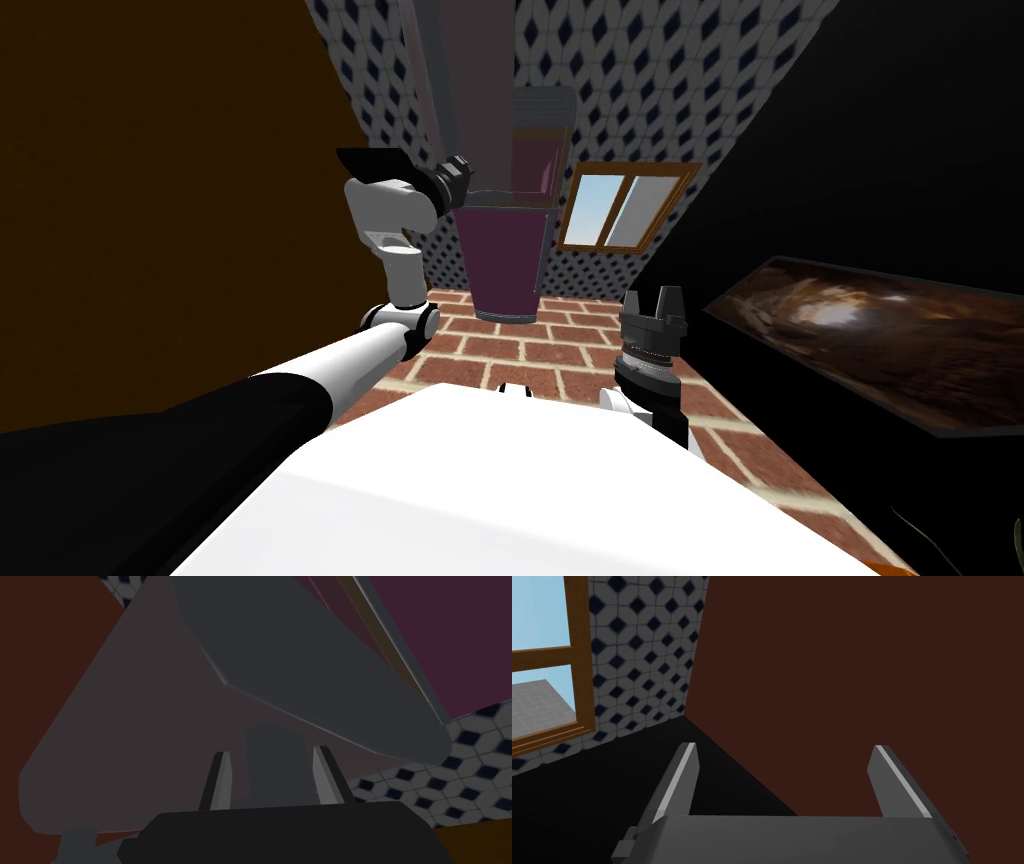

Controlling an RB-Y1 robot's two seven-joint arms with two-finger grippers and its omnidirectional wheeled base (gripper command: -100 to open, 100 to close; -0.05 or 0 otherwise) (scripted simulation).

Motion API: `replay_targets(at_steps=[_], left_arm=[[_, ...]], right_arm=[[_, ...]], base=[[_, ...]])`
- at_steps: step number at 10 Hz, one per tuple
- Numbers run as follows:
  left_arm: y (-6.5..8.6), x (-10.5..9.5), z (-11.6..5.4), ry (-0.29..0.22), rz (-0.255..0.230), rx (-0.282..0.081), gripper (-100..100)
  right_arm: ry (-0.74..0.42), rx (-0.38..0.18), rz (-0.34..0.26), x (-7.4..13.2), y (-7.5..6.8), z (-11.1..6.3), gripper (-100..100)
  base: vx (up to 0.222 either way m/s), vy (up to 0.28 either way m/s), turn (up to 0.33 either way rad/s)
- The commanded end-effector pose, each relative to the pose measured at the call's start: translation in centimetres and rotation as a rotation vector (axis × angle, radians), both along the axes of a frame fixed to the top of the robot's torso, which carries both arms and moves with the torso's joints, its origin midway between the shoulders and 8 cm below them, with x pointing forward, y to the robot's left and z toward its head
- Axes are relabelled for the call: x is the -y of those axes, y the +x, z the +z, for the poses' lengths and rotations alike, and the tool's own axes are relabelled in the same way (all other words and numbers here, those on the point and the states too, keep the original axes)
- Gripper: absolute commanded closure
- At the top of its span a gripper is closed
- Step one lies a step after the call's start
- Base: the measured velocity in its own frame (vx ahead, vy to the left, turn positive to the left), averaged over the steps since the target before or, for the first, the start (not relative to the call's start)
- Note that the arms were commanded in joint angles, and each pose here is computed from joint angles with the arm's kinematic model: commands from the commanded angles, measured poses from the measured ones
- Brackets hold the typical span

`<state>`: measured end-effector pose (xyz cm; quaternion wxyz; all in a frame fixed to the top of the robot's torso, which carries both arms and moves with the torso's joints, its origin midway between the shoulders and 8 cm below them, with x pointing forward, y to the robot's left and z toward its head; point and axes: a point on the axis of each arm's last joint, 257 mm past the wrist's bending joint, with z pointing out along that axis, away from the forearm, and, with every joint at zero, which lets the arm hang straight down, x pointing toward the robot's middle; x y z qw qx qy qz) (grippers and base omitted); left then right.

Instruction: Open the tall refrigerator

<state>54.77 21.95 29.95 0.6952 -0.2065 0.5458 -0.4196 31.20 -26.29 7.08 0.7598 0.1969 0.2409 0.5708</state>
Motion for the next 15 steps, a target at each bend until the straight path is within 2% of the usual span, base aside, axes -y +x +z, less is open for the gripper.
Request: replay_targets(at_steps=[1,2,3,5,6,7,8,12,15], left_arm=[[-1.5,1.6,1.5,-0.005,-0.05,0.044,100],[-2.1,2.7,1.6,-0.005,-0.085,0.048,100],[-2.1,2.7,1.6,-0.005,-0.085,0.048,100],[-3.4,4.8,1.8,-0.004,-0.155,0.055,100],[-3.4,4.8,1.8,-0.004,-0.155,0.055,100],[-4.0,5.9,1.9,-0.003,-0.19,0.059,100],[-2.5,5.4,0.9,0.001,-0.166,0.004,-100],[-2.1,4.5,3.0,0.001,-0.139,0.004,-100],[-2.0,4.3,3.6,0.0,-0.132,0.004,-100]], right_arm=[[0.0,0.0,0.0,0.0,0.0,0.0,0],[0.0,0.0,0.0,0.0,0.0,0.0,0],[0.0,0.0,0.0,0.0,0.0,0.0,0],[0.0,0.0,0.0,0.0,0.0,0.0,0],[0.0,0.0,0.0,0.0,0.0,0.0,0],[0.0,0.0,0.0,0.0,0.0,0.0,0],[0.0,0.0,0.0,0.0,0.0,0.0,0],[0.001,0.0,0.0,0.0,0.0,0.0,0],[0.001,0.0,0.0,0.0,0.0,0.0,0]], base=[[-0.078,0.268,-0.036],[-0.081,0.3,-0.029],[-0.037,0.229,-0.025],[-0.049,0.291,-0.036],[-0.054,0.27,-0.043],[-0.063,0.267,-0.033],[-0.047,0.136,-0.116],[-0.027,-0.02,-0.068],[-0.01,0.003,-0.042]])
